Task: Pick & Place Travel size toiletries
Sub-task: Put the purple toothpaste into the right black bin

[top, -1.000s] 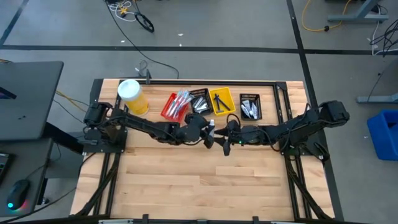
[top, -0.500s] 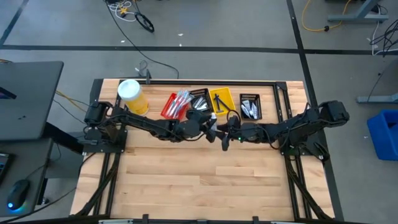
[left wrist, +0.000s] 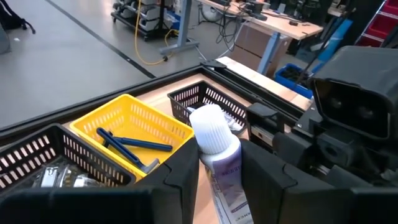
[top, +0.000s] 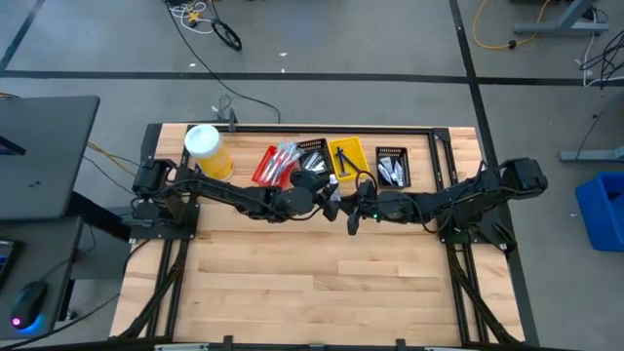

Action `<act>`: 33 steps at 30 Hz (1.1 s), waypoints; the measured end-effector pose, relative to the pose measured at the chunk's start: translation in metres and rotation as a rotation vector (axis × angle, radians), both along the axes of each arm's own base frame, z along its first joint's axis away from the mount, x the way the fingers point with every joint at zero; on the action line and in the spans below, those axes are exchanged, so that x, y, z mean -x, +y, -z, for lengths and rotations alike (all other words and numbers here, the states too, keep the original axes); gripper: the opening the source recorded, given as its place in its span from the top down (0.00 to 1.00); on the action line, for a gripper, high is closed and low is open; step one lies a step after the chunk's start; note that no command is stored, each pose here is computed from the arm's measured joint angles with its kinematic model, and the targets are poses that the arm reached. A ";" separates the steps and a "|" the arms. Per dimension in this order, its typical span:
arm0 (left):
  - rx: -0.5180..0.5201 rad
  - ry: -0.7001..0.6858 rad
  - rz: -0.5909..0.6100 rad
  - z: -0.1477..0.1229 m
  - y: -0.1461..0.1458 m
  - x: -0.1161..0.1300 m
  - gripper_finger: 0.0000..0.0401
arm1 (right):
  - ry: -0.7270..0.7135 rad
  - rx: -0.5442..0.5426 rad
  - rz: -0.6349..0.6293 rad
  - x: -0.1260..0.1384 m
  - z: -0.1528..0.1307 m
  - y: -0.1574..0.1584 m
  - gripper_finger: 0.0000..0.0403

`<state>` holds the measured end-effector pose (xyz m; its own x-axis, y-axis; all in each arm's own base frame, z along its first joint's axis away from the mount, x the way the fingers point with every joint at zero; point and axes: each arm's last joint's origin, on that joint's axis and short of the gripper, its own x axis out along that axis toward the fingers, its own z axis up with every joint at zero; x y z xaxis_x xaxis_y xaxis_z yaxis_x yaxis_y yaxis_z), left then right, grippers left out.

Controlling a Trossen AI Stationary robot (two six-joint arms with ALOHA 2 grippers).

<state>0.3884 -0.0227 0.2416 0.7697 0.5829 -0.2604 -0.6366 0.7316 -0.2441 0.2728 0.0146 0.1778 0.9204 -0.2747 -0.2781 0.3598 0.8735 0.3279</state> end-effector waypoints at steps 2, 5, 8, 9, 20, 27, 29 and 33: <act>-0.009 0.006 0.001 0.000 0.000 0.000 0.72 | -0.002 0.005 0.000 0.000 0.000 0.000 0.91; -0.009 0.006 0.002 0.000 0.000 0.000 0.72 | -0.003 0.005 0.000 0.000 0.000 0.000 0.95; -0.013 0.009 0.004 0.000 0.000 0.000 0.70 | -0.004 0.008 0.009 0.000 0.000 0.000 0.98; -0.017 0.013 0.008 0.000 0.000 0.000 0.69 | -0.002 0.012 0.019 0.000 0.000 -0.001 0.99; -0.020 0.075 0.055 0.004 -0.001 0.001 0.56 | 0.058 0.068 0.118 0.004 0.002 -0.004 1.00; -0.012 0.128 0.047 0.009 -0.001 0.004 0.53 | 0.268 0.062 0.342 0.037 -0.001 -0.020 1.00; -0.006 0.136 0.042 0.011 -0.001 0.004 0.53 | 0.317 0.012 0.404 0.052 -0.006 -0.031 1.00; -0.006 0.135 0.041 0.010 -0.001 0.004 0.53 | 0.451 -0.096 0.523 0.083 -0.009 -0.055 1.00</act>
